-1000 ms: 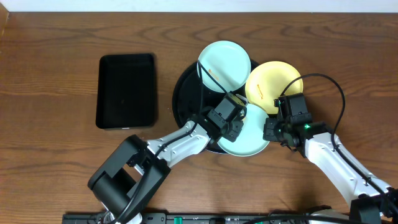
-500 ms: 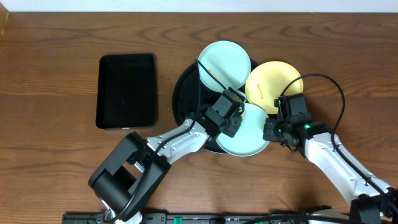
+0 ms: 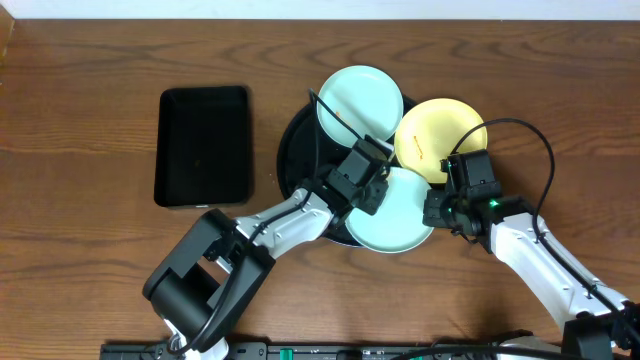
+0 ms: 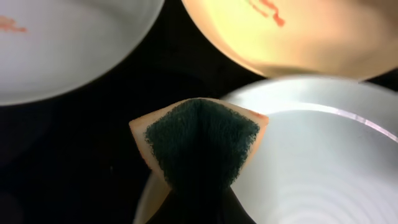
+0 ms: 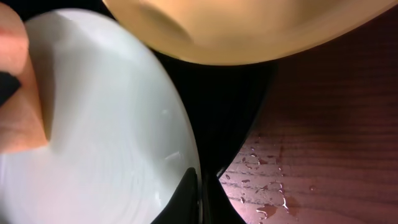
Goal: Clean dirty plates on tray and stack at the side
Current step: 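Scrub the green plate surface with the sponge in the left gripper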
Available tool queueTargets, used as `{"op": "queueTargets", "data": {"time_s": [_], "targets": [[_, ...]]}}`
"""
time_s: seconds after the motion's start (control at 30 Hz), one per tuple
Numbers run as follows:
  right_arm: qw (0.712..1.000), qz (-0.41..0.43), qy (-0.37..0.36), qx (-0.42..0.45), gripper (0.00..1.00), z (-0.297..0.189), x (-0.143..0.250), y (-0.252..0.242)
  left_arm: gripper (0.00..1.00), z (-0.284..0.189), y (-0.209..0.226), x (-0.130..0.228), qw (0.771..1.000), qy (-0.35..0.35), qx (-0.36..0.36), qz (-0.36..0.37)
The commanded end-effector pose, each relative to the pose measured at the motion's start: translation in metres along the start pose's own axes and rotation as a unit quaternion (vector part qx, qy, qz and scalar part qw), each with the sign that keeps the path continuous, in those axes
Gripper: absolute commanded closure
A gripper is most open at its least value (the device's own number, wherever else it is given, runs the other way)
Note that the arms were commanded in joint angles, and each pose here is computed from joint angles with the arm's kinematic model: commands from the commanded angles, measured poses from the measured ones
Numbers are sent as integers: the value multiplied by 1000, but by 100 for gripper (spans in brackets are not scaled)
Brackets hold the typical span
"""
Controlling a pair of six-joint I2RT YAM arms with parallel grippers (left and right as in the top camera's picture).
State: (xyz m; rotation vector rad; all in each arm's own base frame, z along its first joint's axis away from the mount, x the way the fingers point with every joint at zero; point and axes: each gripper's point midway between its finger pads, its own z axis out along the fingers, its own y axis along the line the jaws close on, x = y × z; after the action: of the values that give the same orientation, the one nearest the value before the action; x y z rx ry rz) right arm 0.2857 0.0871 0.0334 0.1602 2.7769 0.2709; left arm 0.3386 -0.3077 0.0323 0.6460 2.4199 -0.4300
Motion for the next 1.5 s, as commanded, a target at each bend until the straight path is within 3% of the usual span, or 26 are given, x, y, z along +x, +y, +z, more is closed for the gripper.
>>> {"op": "queueTargets", "data": {"time_s": [0.0,0.6,0.77,1.03,1.13,1.33,1.47], "targets": [[1000,4,6,-3,99,2,4,0,92,6,8,9,1000,10,-12,8],[1000,4,6,-3,99,2,4,0,92,8,5,-9,999,-27,-5,17],[1000,4,6,-3,99,2,4,0,92,-9,-2,-47,994,-96,5,43],[1000,4,6,-3,99,2,4,0,92,-90,-6,-115,975,-216,-8,45],[1000,4,6,-3,99,2,4,0,92,-93,-7,-106,980,-195,-6,43],[1000,4,6,-3,99,2,3,0,92,-62,1,-45,997,-72,-18,27],[1000,4,5,-3,99,2,3,0,93,-42,-2,-18,999,-35,-19,35]]}}
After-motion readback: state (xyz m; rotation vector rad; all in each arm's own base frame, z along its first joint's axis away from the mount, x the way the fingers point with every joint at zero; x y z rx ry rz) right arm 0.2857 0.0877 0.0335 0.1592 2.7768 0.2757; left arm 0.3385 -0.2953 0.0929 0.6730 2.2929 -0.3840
